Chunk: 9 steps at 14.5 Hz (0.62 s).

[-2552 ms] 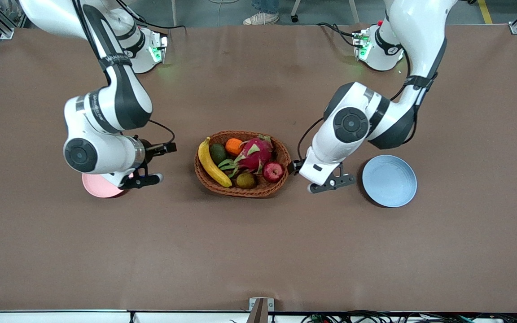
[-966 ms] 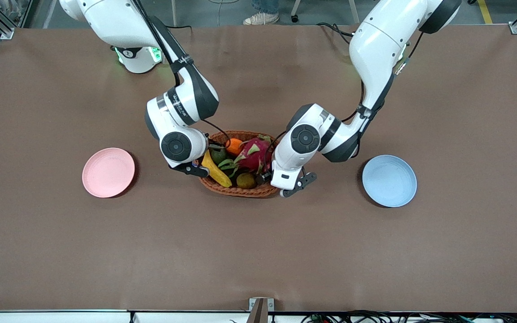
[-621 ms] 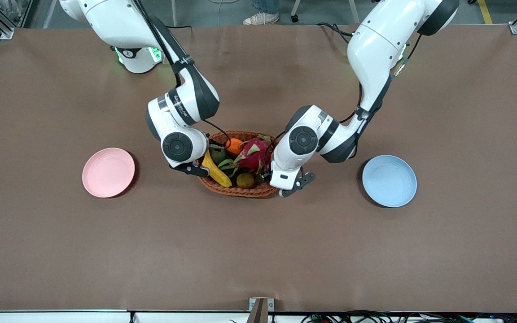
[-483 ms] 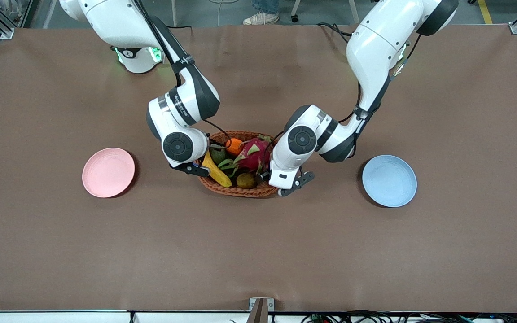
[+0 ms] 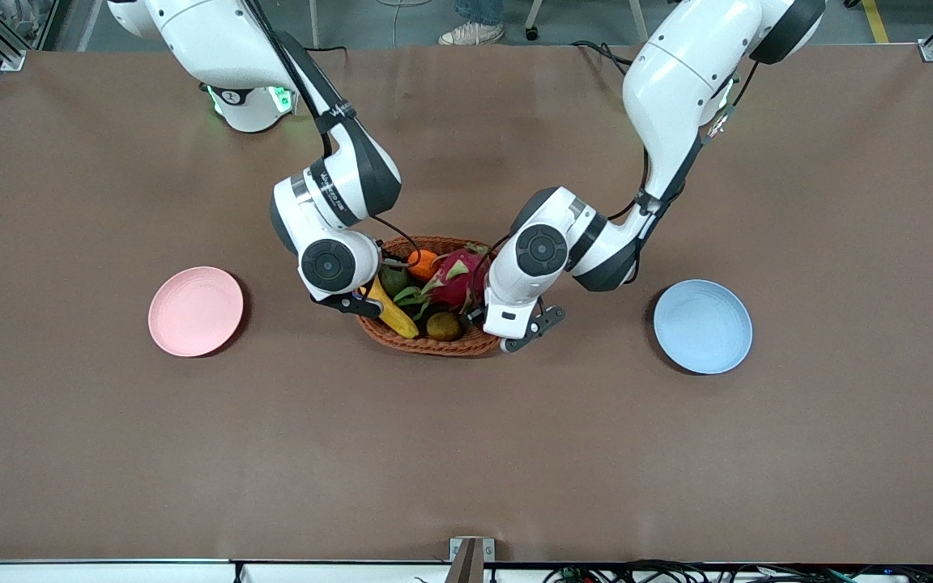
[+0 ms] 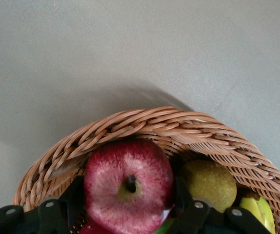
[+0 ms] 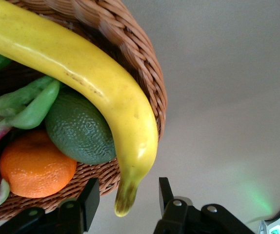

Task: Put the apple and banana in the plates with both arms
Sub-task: 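Lift the banana with the right gripper while the left gripper carries the apple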

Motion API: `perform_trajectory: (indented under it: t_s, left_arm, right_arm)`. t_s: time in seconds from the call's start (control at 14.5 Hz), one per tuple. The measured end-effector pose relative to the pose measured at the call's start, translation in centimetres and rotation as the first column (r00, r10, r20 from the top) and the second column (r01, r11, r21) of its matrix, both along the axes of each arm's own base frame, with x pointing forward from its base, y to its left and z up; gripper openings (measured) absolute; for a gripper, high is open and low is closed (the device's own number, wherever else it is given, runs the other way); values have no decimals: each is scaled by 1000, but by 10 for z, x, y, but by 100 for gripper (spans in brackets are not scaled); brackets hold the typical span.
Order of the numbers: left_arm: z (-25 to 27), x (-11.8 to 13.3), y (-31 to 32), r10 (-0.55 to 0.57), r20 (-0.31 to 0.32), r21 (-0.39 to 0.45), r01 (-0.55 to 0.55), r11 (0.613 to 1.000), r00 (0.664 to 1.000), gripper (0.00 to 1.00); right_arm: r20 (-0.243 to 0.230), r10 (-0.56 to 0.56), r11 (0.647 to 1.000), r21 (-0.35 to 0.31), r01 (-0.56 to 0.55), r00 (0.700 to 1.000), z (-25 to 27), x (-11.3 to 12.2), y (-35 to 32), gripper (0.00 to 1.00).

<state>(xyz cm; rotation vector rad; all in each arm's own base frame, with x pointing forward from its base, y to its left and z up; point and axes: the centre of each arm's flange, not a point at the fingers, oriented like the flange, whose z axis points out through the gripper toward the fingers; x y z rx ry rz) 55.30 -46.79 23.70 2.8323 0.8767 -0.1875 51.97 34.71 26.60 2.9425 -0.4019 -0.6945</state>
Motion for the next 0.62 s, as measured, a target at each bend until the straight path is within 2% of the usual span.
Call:
perform_trajectory:
  t_s: [0.14, 0.21, 0.28, 0.41, 0.55, 0.62]
  left_arm:
    - [7, 3, 2, 4, 4, -2, -3, 1000, 1000, 77]
    - [16, 6, 3, 5, 6, -2, -5, 1000, 1000, 77]
    - [30, 9, 5, 7, 11, -2, -7, 1000, 1000, 77]
    - [66, 19, 18, 23, 27, -2, -23, 1000, 999, 77]
    - [107, 33, 42, 51, 43, -1, -51, 999, 998, 77]
    - [124, 40, 57, 66, 51, 0, -66, 998, 997, 77]
  right_arm:
    - [0, 1, 1000, -1, -1, 1000, 0, -1, 1, 55]
    - [0, 1, 1000, -1, -1, 1000, 0, -1, 2, 50]
    - [0, 1, 1000, -1, -1, 1000, 0, -1, 1, 40]
    - [2, -1, 1000, -1, 1, 1000, 1, 0, 1, 34]
    - [5, -7, 1000, -3, 7, 1000, 1, 2, -2, 19]
    - [8, -10, 1000, -2, 10, 1000, 2, 4, -3, 17]
